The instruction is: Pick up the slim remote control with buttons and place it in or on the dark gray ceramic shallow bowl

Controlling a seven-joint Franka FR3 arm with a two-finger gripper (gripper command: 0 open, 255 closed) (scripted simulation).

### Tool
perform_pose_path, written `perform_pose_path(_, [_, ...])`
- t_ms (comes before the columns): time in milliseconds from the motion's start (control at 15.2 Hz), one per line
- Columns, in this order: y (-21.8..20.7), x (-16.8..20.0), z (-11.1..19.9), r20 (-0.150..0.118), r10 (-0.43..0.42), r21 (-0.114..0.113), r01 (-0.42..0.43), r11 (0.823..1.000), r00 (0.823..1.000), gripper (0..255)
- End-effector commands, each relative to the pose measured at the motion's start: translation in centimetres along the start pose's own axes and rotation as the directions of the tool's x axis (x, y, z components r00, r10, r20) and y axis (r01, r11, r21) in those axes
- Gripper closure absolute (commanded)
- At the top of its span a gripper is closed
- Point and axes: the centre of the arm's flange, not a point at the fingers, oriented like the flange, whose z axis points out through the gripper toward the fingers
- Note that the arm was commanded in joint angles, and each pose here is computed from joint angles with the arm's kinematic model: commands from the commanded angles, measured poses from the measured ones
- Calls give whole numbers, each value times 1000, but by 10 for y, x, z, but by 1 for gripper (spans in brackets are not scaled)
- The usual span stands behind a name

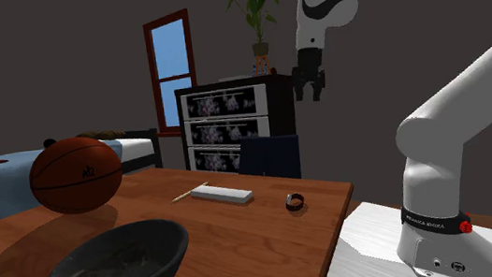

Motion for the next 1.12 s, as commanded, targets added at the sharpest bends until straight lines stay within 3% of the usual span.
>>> perform_pose_path(0, [0,0,0,0,0,0,0,1000,1000,0])
perform_pose_path(1056, [-152,84,134,34,-91,-53,93,994,995,0])
